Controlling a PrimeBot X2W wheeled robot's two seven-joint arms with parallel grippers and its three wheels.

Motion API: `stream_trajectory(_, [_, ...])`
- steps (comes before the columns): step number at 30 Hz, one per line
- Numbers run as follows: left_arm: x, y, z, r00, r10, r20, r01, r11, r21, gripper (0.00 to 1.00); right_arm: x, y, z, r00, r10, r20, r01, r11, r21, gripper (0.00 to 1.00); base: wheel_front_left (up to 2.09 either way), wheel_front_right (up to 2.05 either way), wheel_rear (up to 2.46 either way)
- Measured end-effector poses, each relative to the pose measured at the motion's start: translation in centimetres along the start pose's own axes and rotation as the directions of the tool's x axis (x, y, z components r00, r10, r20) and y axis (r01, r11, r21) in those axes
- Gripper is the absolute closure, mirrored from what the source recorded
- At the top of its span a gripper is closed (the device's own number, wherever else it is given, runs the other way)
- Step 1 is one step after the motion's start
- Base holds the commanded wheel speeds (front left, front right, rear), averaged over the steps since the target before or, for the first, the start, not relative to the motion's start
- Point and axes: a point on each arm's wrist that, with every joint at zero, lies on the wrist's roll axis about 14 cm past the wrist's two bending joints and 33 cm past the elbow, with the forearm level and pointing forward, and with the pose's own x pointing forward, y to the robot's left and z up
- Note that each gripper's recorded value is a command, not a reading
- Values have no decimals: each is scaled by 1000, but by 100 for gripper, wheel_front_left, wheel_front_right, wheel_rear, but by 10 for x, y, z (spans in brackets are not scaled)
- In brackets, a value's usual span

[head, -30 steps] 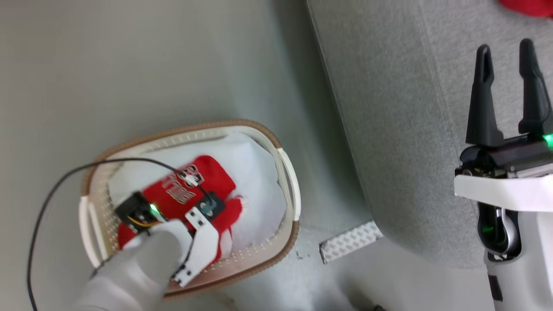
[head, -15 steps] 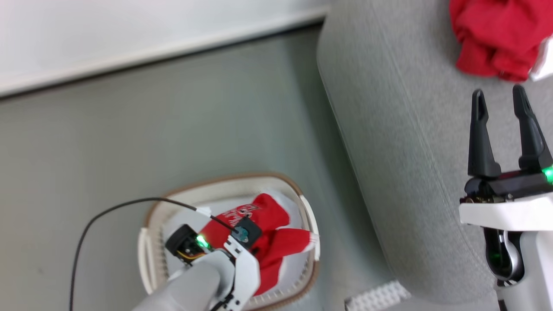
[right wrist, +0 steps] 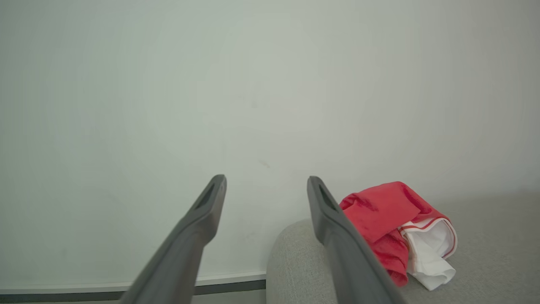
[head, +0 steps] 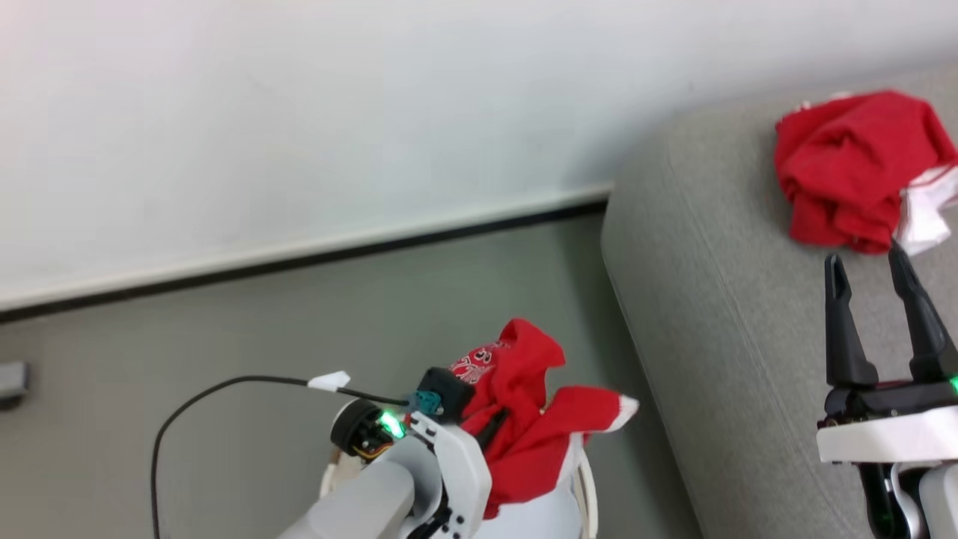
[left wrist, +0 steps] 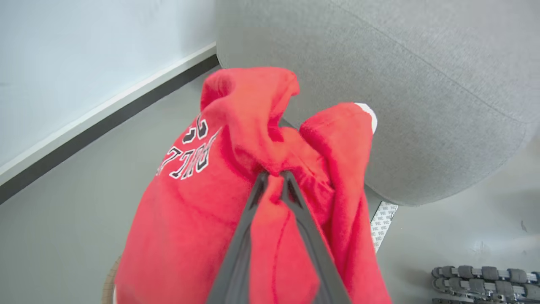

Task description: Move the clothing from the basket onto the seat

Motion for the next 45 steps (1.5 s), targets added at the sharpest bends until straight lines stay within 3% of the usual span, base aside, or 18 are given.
stream_trajectory(7, [-24,8,62,977,95,189,-85,995,-58,100,-16,18,10,999,49,16,-49,998,35,0,0,0,0])
stream_trajectory(13, [-49,23,112,929,158,334,-137,987,-87,100,-26,30,15,996,81,24,-82,995,57,0,0,0,0])
stream_trajectory(21, [-79,33,163,870,174,461,-146,985,-96,100,-35,49,9,992,124,8,-124,988,88,0,0,0,0])
stream_trajectory(30, [-100,27,191,848,159,506,-141,987,-74,100,-39,60,4,987,158,-8,-157,982,101,0,0,0,0])
stream_trajectory(40, [-105,17,190,854,144,500,-127,990,-69,100,-40,67,-3,982,187,-33,-183,978,97,0,0,0,0])
stream_trajectory(45, [-106,12,189,859,130,496,-113,992,-64,100,-41,84,-11,966,252,-60,-246,964,102,0,0,0,0])
